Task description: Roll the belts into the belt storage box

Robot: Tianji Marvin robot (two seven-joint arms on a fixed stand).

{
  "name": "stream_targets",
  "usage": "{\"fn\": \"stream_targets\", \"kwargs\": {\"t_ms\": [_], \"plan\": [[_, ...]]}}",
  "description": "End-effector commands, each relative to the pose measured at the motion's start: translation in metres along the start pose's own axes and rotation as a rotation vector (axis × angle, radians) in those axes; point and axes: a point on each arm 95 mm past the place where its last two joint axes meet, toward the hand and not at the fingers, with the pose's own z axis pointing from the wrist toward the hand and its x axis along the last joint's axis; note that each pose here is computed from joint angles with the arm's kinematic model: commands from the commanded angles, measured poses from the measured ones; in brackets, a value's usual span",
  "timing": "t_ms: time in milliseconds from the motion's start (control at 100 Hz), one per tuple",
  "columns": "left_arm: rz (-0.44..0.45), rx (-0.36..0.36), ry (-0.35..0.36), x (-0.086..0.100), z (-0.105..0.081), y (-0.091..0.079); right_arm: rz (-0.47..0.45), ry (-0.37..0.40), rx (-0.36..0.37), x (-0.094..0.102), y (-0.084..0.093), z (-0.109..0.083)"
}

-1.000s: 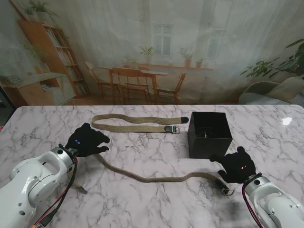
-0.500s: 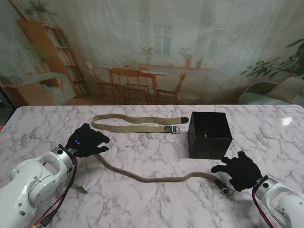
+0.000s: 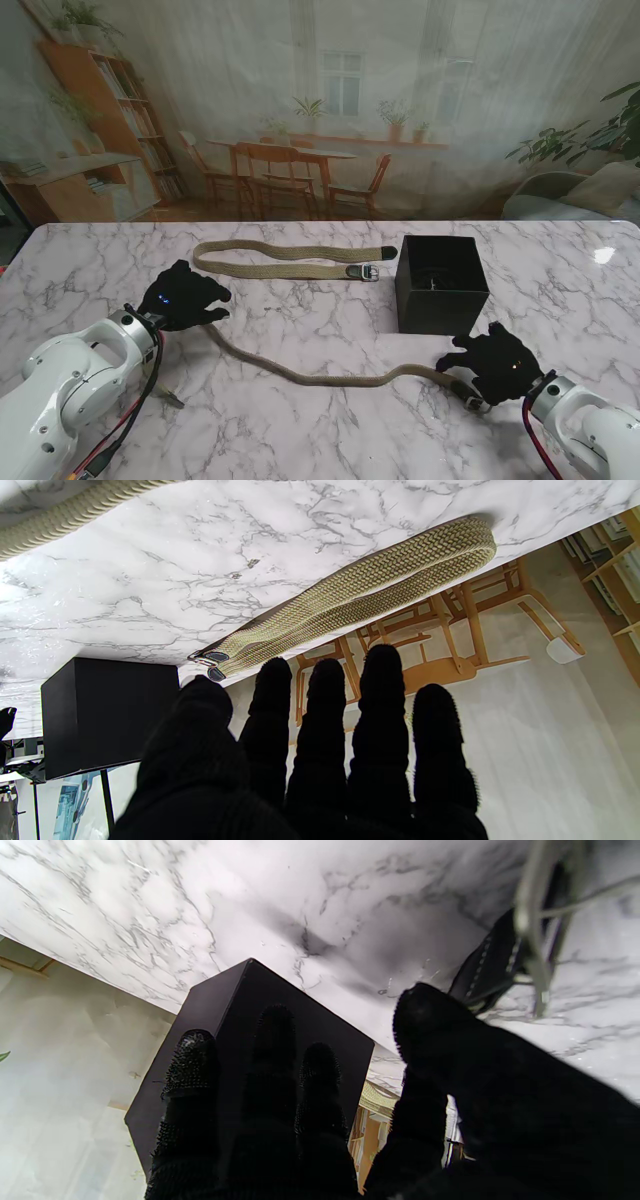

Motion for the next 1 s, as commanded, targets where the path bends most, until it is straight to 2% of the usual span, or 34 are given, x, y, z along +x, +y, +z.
{"fn": "stream_targets", "kwargs": {"t_ms": [0,130,300,360,620,990], "plan": [[-0.004,-0.014,-0.003,0.001,0.0,0.003,-0.01,0.003,0.011,0.005,-0.004,-0.001],[-0.004,-0.012,-0.005,0.0,0.0,0.004,-0.021,-0.015,-0.01,0.004,-0.005,-0.003],[-0.003,-0.007,-0.007,0.0,-0.001,0.004,-0.033,-0.016,-0.078,0.0,-0.008,-0.006],[-0.003,-0.006,-0.006,0.0,0.0,0.004,-0.062,-0.009,-0.103,-0.003,-0.009,-0.006],[-0.002,-0.002,-0.007,-0.001,-0.001,0.004,-0.099,-0.021,-0.082,-0.011,-0.021,-0.011],[-0.006,0.004,-0.007,-0.001,-0.001,0.005,-0.063,0.011,-0.098,0.003,-0.025,-0.006]]}}
